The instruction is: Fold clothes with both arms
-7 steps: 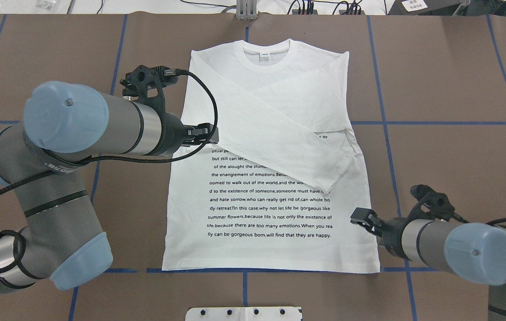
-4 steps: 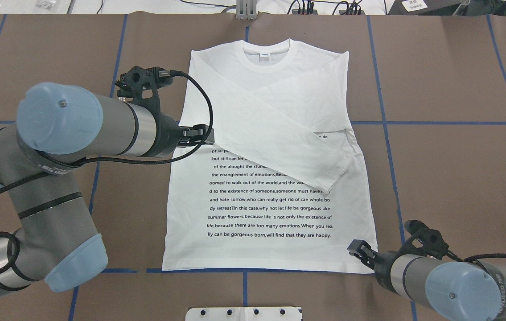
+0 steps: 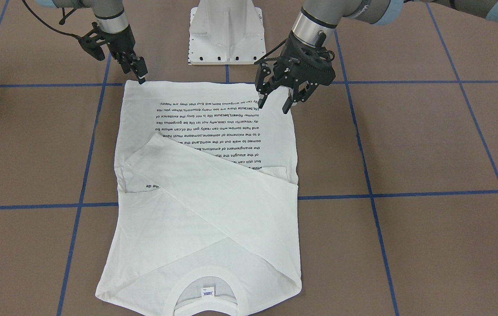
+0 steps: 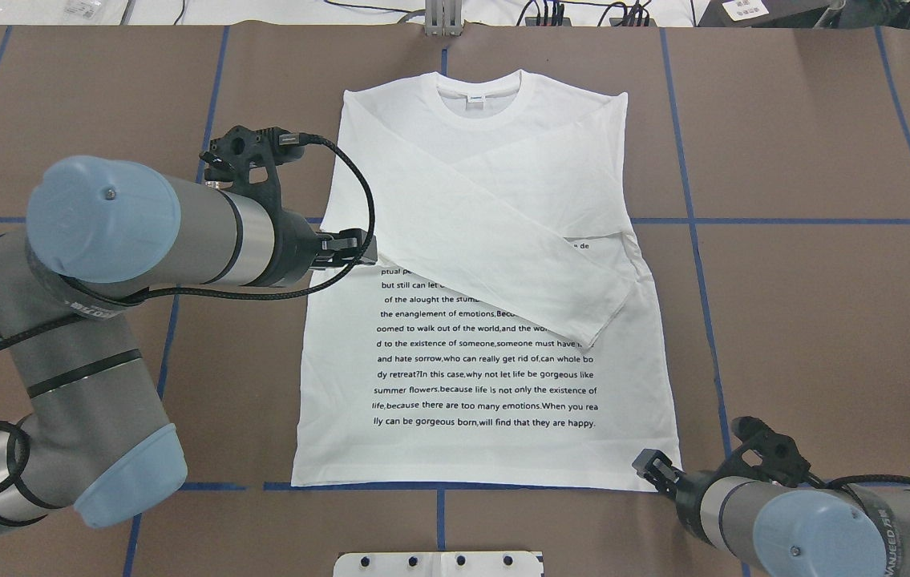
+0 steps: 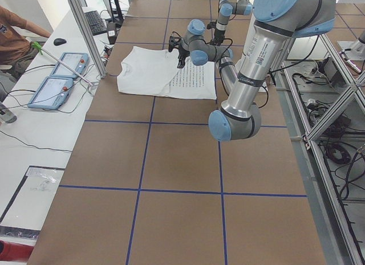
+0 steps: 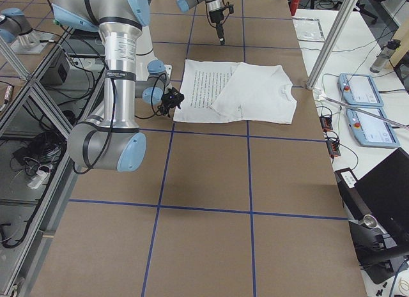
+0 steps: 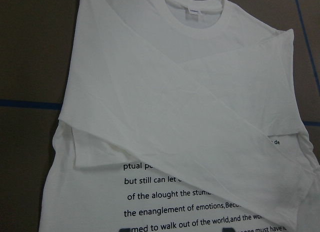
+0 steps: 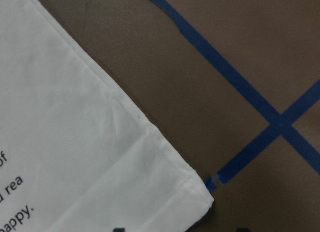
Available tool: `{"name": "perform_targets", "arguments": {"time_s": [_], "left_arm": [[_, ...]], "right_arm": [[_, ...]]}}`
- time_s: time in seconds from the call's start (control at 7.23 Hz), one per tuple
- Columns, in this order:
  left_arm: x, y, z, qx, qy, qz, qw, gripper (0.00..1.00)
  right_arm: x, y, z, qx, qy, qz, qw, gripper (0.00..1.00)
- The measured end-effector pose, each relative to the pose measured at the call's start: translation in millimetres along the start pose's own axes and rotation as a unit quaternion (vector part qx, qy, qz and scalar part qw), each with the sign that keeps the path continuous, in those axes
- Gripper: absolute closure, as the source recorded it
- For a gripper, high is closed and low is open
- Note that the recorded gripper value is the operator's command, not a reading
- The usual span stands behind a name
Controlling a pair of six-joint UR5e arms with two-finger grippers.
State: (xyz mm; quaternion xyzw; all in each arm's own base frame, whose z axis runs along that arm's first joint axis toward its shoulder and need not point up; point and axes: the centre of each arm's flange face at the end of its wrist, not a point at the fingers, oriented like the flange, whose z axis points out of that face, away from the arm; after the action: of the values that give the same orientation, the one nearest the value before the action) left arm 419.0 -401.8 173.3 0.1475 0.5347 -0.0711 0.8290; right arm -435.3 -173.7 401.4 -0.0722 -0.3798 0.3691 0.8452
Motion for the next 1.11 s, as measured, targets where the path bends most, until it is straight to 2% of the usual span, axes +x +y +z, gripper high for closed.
{"name": "perform_targets", "arguments": {"time_s": [0.42,0.83,1.11], "left_arm": [[-0.8,0.6,1.1,0.000,-0.001,0.000,1.0000,0.31],[-0.9,1.1,1.3,0.000,-0.002,0.000,1.0000,0.31],[-2.0,1.5,1.9,0.000,-0.003,0.000,1.0000,0.31]], "right_arm": [[6.1,-1.2,6.5,0.016,0.021,-0.004,0.9996,0.30],[4.4,1.0,8.9,0.017,0.022,-0.005,0.9996,0.34],[4.8,0.6,10.5,0.020,0.023,-0.005,0.9995,0.44]]}}
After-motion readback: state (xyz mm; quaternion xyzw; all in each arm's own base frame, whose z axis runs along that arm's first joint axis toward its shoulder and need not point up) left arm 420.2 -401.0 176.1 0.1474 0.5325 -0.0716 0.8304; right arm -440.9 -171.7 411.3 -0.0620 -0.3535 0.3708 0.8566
